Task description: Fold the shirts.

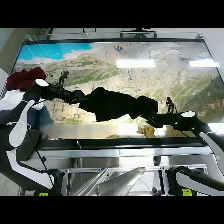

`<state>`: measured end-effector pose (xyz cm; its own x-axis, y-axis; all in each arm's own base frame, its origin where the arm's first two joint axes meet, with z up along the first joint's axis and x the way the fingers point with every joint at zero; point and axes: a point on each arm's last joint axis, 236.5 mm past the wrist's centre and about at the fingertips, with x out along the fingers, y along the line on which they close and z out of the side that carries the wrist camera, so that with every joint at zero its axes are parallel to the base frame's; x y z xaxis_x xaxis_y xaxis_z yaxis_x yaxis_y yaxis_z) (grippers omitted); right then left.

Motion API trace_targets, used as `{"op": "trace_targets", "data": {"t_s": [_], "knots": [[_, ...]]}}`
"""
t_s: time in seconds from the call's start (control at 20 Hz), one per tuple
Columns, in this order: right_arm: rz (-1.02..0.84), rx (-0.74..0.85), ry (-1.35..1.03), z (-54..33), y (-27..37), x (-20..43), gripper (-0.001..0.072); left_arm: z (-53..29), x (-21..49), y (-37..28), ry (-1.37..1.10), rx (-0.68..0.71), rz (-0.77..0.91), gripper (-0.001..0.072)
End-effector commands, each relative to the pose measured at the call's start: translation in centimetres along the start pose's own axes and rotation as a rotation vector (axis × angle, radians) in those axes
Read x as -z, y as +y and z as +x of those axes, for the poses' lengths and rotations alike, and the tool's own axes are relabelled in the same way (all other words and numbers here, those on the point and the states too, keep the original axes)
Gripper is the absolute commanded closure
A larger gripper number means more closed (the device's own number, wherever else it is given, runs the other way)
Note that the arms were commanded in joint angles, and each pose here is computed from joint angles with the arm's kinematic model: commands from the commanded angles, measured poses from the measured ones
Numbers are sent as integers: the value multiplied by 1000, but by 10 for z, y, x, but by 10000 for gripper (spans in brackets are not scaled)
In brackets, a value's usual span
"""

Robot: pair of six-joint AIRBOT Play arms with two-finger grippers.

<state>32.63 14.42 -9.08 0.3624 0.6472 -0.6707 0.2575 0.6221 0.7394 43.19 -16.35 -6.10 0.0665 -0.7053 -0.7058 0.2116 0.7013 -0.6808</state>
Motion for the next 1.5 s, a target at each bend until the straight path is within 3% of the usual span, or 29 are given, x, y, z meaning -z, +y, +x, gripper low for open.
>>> {"op": "trace_targets", "data": {"t_s": [0.0, 0.1, 0.15, 0.2, 0.25, 0.3, 0.35, 0.6, 0.95, 1.15, 1.45], "knots": [[20, 6, -116, 27, 11, -15, 69, 25, 5, -21, 96, 64, 52, 7], [11, -47, -127, 33, 24, -22, 423, 37, 7, -30, 129, 74, 78, 16], [-4, -77, -131, 34, 32, -26, 552, 41, 7, -32, 138, 77, 86, 23], [-19, -96, -129, 33, 39, -27, 650, 43, 8, -34, 144, 80, 91, 218], [-27, -116, -122, 32, 46, -28, 692, 43, 11, -36, 161, 90, 95, 486], [-35, -141, -108, 30, 54, -27, 691, 42, 14, -39, 179, 102, 97, 640], [-56, -171, -95, 27, 62, -26, 692, 39, 18, -44, 202, 116, 104, 698], [-108, -306, -112, -28, 87, -43, 692, 8, 16, -65, 231, 152, 127, 699], [-296, -507, -478, -238, 154, -94, 693, -111, -23, -144, -65, 70, 312, 698], [-485, -558, -672, -328, 212, -78, 693, -185, -15, -207, -239, 21, 468, 689], [-630, -695, -750, -371, 270, -34, 693, -269, 24, -277, -467, -61, 637, 689]]}}
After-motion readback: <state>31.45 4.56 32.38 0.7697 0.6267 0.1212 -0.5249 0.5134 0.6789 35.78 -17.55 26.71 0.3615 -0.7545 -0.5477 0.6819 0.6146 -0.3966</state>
